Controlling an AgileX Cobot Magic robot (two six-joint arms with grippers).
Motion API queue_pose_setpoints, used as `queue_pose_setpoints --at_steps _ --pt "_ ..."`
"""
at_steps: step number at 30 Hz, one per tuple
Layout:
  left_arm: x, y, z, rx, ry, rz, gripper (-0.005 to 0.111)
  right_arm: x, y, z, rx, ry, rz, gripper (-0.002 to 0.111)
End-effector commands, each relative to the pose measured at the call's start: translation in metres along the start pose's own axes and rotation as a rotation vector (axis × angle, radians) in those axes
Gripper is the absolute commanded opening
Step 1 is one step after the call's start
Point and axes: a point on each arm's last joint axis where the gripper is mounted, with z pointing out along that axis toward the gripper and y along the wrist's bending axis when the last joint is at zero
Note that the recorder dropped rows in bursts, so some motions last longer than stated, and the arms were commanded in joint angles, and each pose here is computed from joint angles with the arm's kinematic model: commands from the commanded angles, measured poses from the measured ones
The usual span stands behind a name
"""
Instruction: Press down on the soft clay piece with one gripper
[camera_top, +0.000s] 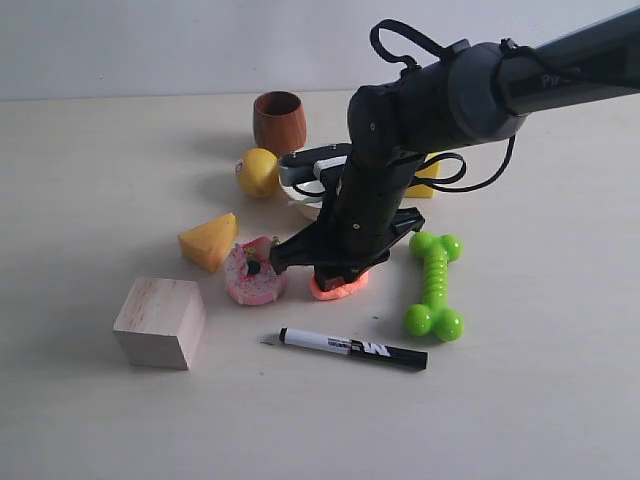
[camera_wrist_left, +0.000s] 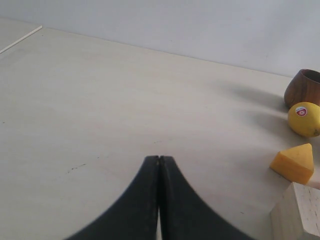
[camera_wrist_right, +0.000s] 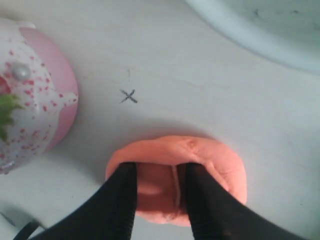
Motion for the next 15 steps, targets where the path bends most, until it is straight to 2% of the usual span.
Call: queue_pose_setpoints --at_steps 1,12,15 --pt "0.0006 -0.0004 -0.0002 0.008 -0.004 -0.001 0.000 0.0067 -0.0025 0.0143 0.001 0.063 -0.003 0.040" --pt "0.0006 -0.0004 -0.0002 0.008 -0.004 -0.001 0.000 0.0063 -0.0025 0.0128 0.003 0.059 -0.006 0.040" --pt "0.0006 -0.0004 -0.0002 0.008 -0.004 -0.001 0.000 0.0067 -0.0026 0.0128 0.003 0.063 -0.006 0.035"
